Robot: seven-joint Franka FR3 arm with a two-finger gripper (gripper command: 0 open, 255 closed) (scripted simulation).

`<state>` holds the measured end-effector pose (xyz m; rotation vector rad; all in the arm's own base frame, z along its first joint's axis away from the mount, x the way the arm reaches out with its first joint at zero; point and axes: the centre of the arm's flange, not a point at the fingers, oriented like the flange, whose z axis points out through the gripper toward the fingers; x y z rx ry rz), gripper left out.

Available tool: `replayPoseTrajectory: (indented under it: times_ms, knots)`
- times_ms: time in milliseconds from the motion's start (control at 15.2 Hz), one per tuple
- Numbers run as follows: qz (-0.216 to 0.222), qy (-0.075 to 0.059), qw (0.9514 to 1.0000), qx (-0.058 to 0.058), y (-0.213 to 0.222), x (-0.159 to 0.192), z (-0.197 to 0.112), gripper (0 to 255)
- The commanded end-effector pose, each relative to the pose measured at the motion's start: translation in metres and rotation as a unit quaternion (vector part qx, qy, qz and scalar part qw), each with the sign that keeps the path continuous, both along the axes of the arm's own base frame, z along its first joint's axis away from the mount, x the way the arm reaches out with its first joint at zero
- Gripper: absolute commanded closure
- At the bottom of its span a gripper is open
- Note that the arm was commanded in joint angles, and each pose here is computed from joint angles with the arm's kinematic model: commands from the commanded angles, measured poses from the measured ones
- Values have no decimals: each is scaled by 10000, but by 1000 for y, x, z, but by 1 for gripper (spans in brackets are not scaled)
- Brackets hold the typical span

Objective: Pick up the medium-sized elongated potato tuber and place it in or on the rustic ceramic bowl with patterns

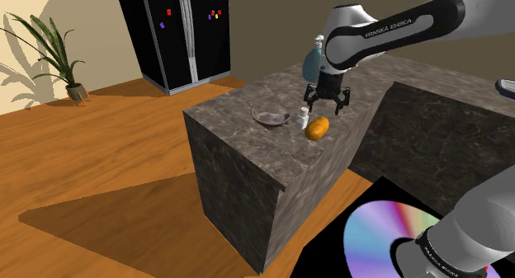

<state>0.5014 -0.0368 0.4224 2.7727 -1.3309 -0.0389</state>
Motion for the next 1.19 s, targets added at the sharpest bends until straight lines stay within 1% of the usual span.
replayPoseTrajectory:
  times_ms: [0,66,198,264,726,1122]
  knots:
    - [-512,23,9987,-39,-17,12,-19,0]
    - [-754,35,9971,-59,-26,18,-27,0]
    - [-1237,57,9923,-97,-44,29,-44,0]
    - [-1356,63,9907,-106,-49,31,-48,0]
    - [-1356,63,9907,-106,-51,28,-84,0]
    - [-1356,63,9907,-106,-51,28,-87,0]
